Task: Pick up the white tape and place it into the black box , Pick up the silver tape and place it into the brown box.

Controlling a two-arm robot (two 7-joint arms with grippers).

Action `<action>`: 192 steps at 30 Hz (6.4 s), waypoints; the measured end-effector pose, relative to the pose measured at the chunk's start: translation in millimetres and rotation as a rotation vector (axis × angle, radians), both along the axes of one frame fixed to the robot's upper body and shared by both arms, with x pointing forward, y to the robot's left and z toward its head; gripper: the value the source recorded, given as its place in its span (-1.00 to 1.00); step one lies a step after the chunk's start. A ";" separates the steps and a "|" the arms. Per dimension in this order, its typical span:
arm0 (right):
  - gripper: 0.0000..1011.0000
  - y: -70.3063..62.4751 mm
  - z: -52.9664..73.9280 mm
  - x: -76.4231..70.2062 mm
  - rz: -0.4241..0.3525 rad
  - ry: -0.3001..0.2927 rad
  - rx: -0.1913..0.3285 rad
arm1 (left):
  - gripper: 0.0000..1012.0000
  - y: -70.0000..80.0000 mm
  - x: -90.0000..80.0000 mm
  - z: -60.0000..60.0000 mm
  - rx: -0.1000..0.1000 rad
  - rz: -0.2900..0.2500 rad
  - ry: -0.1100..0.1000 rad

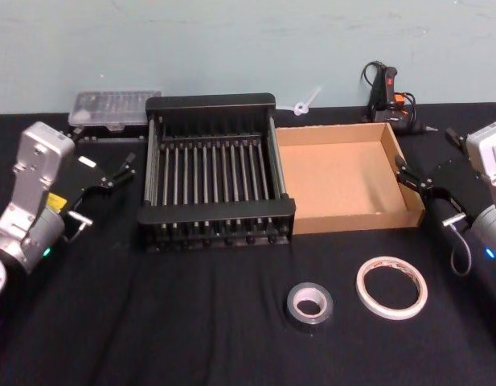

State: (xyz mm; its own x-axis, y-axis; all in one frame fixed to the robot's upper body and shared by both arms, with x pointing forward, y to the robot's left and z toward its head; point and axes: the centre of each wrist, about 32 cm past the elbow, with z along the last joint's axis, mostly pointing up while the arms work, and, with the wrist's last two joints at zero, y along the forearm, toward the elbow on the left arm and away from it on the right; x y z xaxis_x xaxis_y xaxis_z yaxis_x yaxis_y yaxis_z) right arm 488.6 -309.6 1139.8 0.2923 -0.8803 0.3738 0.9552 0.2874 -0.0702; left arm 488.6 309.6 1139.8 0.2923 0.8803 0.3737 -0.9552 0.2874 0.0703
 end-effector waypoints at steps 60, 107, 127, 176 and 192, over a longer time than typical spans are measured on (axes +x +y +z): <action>0.98 -3.6 12.4 -9.7 0.034 0.029 0.019 | 0.98 0.0 0.0 0.0 0.000 0.000 0.000; 0.98 -22.7 36.6 -80.7 0.139 0.524 0.143 | 0.98 0.0 0.0 0.0 0.000 0.000 0.000; 0.98 -19.4 22.5 -76.3 0.123 0.588 0.098 | 0.98 0.0 0.0 0.0 0.000 0.000 0.000; 0.98 -18.2 18.5 -72.8 0.111 0.620 0.091 | 0.98 0.0 0.0 0.0 0.000 0.000 0.000; 0.98 -18.0 19.0 -72.8 0.113 0.618 0.090 | 0.98 0.0 0.0 0.0 0.000 0.000 0.000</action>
State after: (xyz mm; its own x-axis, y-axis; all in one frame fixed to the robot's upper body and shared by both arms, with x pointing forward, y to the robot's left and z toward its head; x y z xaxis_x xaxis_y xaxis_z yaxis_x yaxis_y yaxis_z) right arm 415.9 -327.7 1158.8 0.5232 -0.8516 0.0327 0.7096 0.4141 -0.5700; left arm 488.6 309.7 1139.8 0.2923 0.8803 0.3737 -0.9552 0.2873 0.0703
